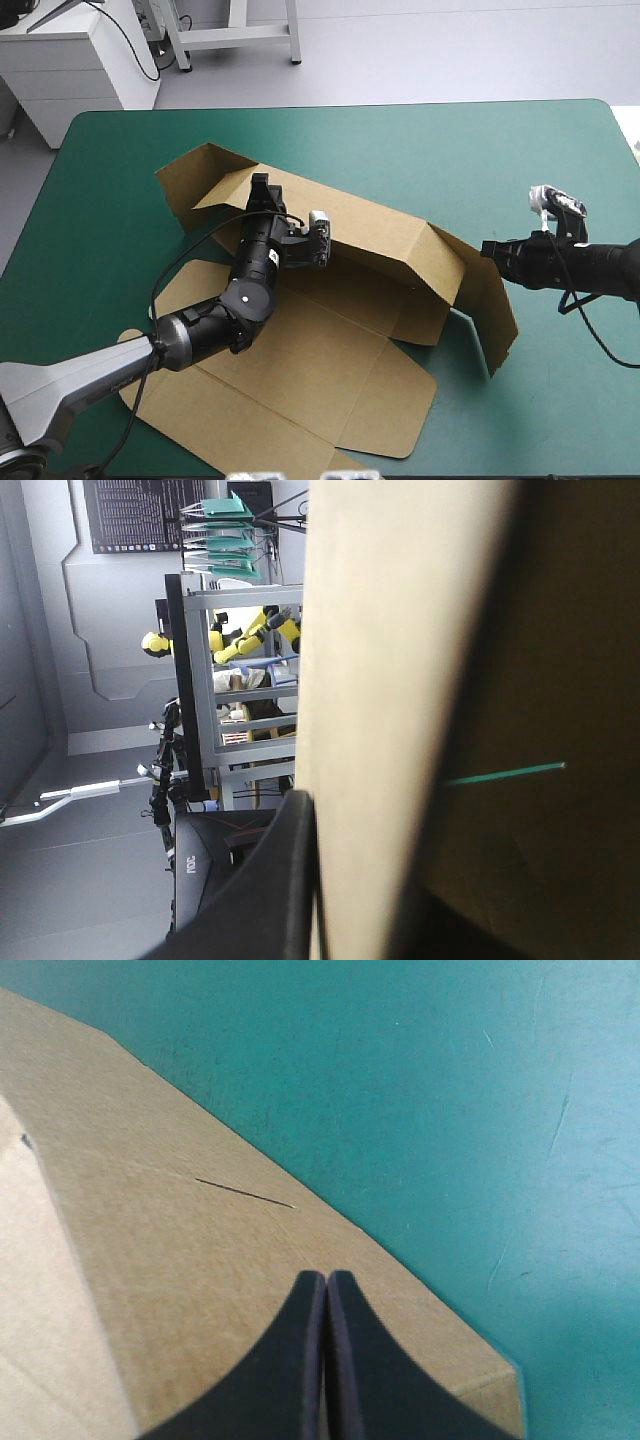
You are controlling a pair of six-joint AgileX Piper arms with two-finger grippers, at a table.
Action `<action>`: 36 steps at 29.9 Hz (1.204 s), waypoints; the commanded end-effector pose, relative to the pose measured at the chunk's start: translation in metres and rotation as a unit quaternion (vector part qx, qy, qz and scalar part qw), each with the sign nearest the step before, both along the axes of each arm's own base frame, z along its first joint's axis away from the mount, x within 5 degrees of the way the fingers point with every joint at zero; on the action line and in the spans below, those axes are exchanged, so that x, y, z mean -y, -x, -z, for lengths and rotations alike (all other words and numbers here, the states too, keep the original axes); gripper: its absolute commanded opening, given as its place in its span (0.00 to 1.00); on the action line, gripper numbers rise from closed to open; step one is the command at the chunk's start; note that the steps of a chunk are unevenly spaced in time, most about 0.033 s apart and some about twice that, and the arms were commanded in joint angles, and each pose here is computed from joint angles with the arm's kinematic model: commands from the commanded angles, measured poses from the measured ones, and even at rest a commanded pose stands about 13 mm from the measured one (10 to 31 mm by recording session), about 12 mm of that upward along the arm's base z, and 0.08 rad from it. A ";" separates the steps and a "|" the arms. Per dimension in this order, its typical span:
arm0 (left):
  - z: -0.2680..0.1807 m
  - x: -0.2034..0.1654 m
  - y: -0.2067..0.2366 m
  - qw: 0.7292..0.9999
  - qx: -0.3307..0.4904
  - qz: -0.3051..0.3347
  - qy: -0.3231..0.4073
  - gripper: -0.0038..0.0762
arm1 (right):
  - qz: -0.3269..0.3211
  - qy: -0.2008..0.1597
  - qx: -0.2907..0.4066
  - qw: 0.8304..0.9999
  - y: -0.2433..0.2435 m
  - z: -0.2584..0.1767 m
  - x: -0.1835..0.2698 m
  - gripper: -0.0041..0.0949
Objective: Fold the box
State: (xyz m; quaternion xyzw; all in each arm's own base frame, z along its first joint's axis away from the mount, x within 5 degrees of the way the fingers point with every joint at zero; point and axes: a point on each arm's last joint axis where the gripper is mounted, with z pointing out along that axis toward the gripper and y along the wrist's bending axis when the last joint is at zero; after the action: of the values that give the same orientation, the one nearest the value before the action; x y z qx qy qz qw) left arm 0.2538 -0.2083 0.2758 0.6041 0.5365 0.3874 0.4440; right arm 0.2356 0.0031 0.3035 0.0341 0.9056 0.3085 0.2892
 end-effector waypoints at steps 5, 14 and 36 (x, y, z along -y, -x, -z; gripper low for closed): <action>-0.008 -0.002 0.002 0.999 -0.007 -0.010 0.032 0.04 | -0.014 -0.041 0.041 0.998 0.015 -0.027 -0.010 0.02; -0.008 -0.002 0.002 0.999 -0.005 -0.009 0.032 0.04 | -0.004 -0.046 0.025 0.999 0.032 -0.010 -0.014 0.02; -0.009 0.000 0.002 0.999 -0.002 -0.002 0.043 0.04 | 0.025 -0.089 0.082 0.992 0.089 0.013 -0.031 0.02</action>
State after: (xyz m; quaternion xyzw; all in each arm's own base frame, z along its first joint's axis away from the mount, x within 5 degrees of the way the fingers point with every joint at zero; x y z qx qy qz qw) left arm 0.2530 -0.2099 0.2767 0.6080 0.5325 0.3792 0.4506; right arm 0.1568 0.0253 0.2803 0.0695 0.8656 0.3400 0.3611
